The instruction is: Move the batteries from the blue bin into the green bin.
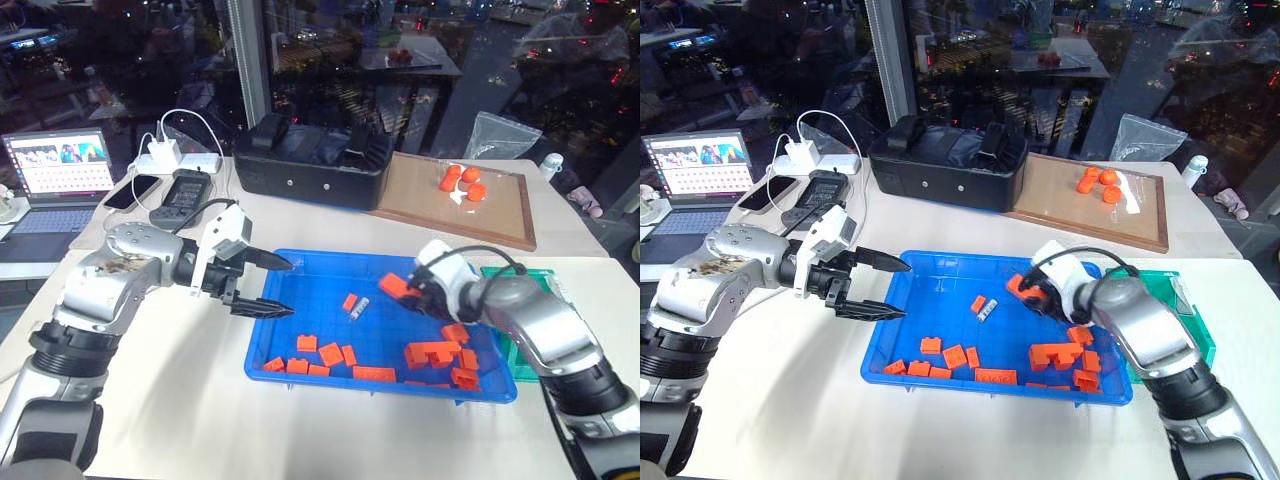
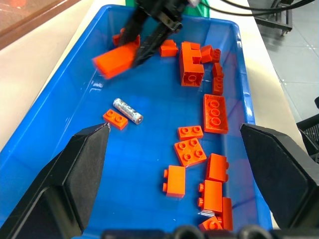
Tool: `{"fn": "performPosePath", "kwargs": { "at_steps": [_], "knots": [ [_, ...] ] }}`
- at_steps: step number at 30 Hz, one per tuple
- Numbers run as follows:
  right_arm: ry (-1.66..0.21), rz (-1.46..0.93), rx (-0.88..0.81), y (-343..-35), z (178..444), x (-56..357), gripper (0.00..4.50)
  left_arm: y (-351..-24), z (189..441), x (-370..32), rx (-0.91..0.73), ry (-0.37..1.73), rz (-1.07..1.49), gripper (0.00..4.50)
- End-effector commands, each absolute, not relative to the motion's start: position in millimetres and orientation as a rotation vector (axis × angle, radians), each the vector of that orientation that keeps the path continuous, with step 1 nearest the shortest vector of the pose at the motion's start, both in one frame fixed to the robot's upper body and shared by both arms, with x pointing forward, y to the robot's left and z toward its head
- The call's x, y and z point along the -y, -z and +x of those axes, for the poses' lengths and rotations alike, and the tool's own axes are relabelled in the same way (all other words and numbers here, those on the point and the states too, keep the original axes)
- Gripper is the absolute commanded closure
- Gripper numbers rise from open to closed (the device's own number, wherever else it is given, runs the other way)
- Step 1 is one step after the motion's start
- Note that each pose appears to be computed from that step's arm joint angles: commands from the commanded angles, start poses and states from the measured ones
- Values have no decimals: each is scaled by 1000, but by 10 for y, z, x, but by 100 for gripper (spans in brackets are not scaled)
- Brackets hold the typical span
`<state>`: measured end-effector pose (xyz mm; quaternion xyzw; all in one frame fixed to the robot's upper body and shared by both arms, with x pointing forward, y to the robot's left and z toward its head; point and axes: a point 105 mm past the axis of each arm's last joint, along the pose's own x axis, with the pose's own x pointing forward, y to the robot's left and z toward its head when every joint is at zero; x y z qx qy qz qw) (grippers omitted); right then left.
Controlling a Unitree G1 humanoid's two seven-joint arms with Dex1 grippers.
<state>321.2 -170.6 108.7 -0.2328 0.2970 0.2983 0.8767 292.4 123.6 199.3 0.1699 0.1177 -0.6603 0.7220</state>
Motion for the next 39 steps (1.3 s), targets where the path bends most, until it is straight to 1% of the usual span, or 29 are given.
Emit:
{"fn": "performPosePath", "kwargs": {
  "at_steps": [1, 2, 3, 6, 9, 13, 16, 19, 24, 28, 29, 31, 34, 35, 37, 39],
  "knots": [
    [-609, -491, -527, -1332, 3272, 1693, 178, -2103, 2930, -1202, -211, 1475, 415, 0],
    [-614, -481, -514, -1362, 3280, 1668, 143, -2100, 2934, -1203, -212, 1476, 416, 0],
    [-623, -483, -496, -1389, 3291, 1630, 116, -2096, 2937, -1203, -213, 1477, 416, 0],
    [-634, -504, -433, -1457, 3341, 1524, 6, -2095, 2946, -1199, -213, 1480, 416, 0],
    [-692, -423, -414, -1478, 3342, 1301, 6, -2103, 2955, -1196, -211, 1480, 417, 0],
    [-755, -365, -442, -1290, 3321, 1063, 6, -2093, 2931, -1213, -219, 1476, 412, 0],
    [-781, -341, -444, -1243, 3313, 949, 6, -2092, 2912, -1233, -224, 1468, 410, 0],
    [-774, -314, -448, -1204, 3353, 900, 6, -2087, 2908, -1267, -229, 1452, 421, 0],
    [-765, -337, -485, -1050, 3380, 897, 6, -2081, 2904, -1272, -232, 1446, 422, 0],
    [-751, -319, -495, -918, 3424, 909, 6, -2064, 2960, -1285, -232, 1413, 417, 0],
    [-746, -310, -485, -909, 3435, 908, 46, -2053, 2965, -1292, -236, 1409, 418, 0],
    [-745, -304, -470, -905, 3446, 905, 75, -2041, 2965, -1297, -240, 1406, 420, 0],
    [-770, -325, -435, -961, 3430, 887, 186, -2031, 2958, -1306, -244, 1405, 423, 0],
    [-777, -339, -425, -1000, 3419, 901, 203, -2029, 2962, -1308, -245, 1404, 423, 0],
    [-776, -345, -410, -1089, 3410, 949, 203, -2029, 2965, -1305, -243, 1404, 422, 0],
    [-757, -347, -372, -1261, 3423, 1047, 203, -2042, 2975, -1285, -234, 1409, 417, 0]
  ]
}}
